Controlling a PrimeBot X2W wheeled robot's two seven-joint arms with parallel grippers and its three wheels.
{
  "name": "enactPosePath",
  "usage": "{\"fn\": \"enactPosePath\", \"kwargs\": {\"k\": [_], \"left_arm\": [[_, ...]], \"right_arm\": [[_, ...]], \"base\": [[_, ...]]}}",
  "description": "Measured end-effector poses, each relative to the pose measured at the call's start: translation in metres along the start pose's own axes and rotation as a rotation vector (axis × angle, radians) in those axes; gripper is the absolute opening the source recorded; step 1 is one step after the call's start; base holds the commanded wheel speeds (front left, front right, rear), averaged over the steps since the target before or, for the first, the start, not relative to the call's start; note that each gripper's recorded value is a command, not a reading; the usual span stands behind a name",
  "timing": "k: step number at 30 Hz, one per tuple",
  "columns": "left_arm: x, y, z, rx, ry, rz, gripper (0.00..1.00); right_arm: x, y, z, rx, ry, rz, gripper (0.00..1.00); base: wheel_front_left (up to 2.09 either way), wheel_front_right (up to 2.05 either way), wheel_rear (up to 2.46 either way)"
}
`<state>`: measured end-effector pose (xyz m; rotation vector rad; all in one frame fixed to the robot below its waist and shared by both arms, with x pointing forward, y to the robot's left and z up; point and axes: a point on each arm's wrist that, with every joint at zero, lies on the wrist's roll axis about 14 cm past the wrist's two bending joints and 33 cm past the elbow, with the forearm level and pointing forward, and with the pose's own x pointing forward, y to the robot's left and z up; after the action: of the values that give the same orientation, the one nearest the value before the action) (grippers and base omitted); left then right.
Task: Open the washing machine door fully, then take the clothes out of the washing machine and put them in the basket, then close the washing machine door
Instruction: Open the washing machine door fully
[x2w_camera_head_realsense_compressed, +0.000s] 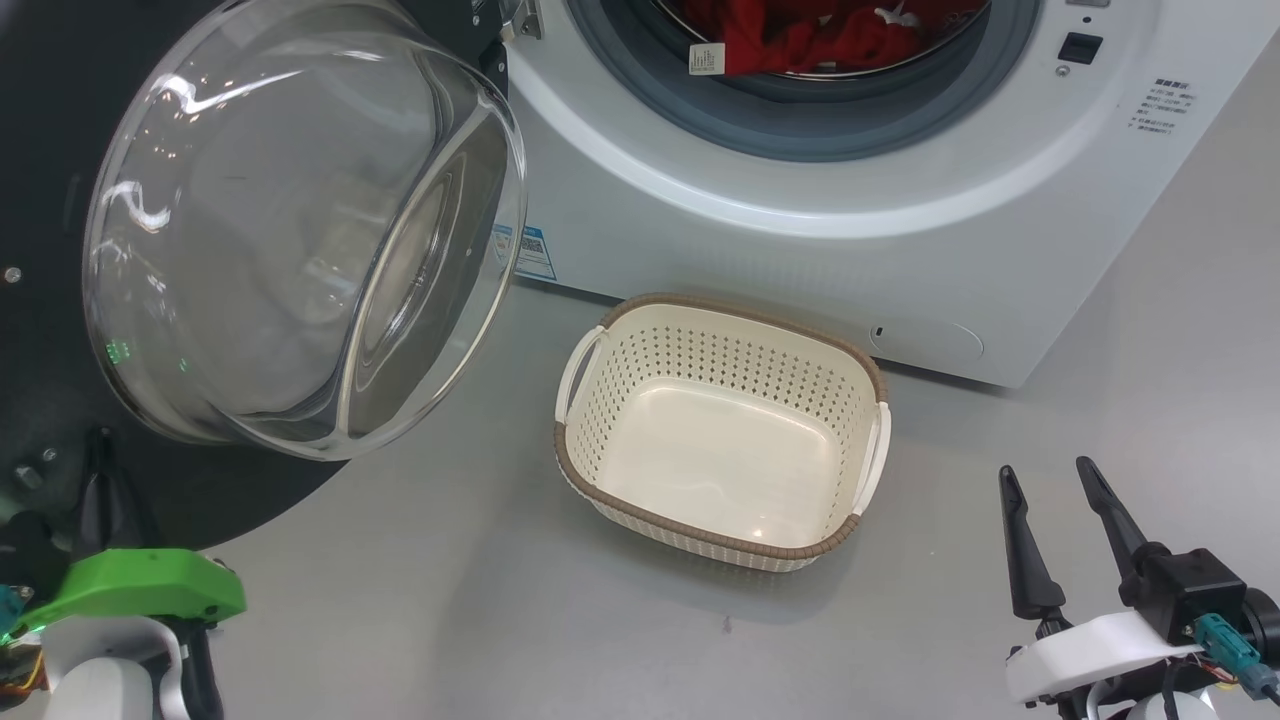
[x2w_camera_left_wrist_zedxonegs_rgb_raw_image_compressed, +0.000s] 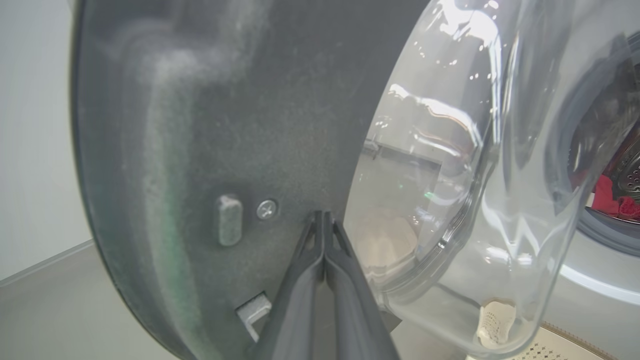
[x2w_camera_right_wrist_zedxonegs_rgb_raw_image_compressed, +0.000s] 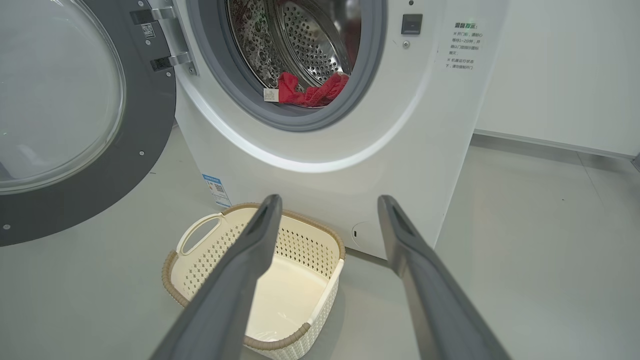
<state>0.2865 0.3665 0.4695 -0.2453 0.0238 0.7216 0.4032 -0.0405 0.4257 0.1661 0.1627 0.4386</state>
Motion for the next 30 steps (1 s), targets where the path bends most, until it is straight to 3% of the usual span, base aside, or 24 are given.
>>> {"fn": "enactPosePath", "kwargs": {"k": [17, 30], "left_arm": [[0.007, 0.018, -0.005, 0.005, 0.012, 0.061, 0.00], [0.000, -0.014, -0.010, 0.018, 0.011, -0.036, 0.00]], "right_arm": [[0.001, -0.002, -0.001, -0.001, 0.001, 0.001, 1.00], [0.001, -0.003, 0.005, -0.004, -0.016, -0.006, 1.00]], "base": [[0.00, 0.00, 0.00], [0.00, 0.00, 0.00]]}}
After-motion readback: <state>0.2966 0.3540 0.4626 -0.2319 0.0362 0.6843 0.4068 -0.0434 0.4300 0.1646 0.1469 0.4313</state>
